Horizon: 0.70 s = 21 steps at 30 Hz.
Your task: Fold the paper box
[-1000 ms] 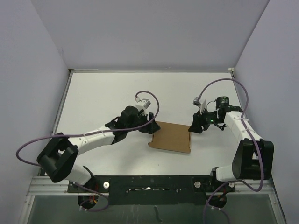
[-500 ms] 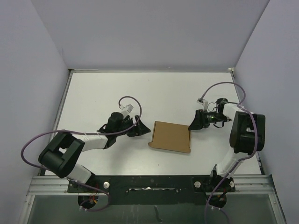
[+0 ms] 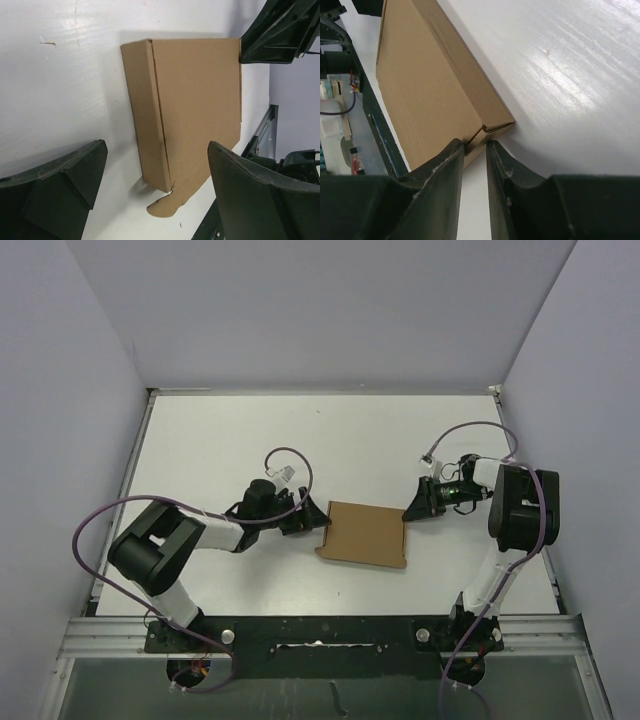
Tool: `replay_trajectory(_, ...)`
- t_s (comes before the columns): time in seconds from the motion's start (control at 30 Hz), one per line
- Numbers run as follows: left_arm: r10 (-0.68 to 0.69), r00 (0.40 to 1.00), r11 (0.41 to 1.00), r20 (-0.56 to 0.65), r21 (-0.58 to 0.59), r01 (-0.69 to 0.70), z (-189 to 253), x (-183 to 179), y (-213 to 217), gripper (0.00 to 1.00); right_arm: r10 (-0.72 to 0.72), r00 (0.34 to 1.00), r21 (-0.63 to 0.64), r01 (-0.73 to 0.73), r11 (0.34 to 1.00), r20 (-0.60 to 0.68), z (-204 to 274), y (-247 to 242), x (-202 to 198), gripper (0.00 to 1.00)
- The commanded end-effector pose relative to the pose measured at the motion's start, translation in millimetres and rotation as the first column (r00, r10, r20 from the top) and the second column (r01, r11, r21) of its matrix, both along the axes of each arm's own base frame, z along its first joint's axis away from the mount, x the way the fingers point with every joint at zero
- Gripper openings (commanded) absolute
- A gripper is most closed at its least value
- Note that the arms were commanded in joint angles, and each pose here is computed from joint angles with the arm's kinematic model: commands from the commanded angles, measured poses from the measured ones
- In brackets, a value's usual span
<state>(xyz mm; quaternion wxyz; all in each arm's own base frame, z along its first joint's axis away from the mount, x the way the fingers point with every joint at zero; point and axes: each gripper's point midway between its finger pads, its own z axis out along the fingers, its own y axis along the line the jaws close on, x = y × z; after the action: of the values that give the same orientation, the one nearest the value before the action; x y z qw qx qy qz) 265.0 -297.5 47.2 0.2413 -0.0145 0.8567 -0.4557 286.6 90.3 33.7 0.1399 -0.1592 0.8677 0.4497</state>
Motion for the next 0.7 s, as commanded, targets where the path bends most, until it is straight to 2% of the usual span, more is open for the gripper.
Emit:
replay_trajectory(0.0, 0.000, 1.000, 0.999, 0.019, -0.033, 0.000, 8, 7, -16, 0.83, -0.016, 1.000, 0.022, 0.017, 1.000, -0.016, 1, 0, 9, 0.22)
replay_trajectory(0.17, 0.013, 1.000, 1.000, -0.006, -0.009, -0.013, 4, 4, -19, 0.84, -0.050, 0.998, 0.028, 0.051, 0.998, -0.038, -3, -6, 12, 0.15)
replay_trajectory(0.4, 0.041, 0.997, 0.999, -0.072, -0.016, -0.042, -1, -4, -25, 0.84, -0.093, 0.994, 0.040, 0.096, 0.995, -0.063, -6, -15, 15, 0.12)
replay_trajectory(0.67, 0.024, 0.997, 0.991, -0.080, -0.127, -0.034, 18, -19, -36, 0.84, -0.105, 0.992, 0.043, 0.108, 0.993, -0.069, -6, -17, 16, 0.11)
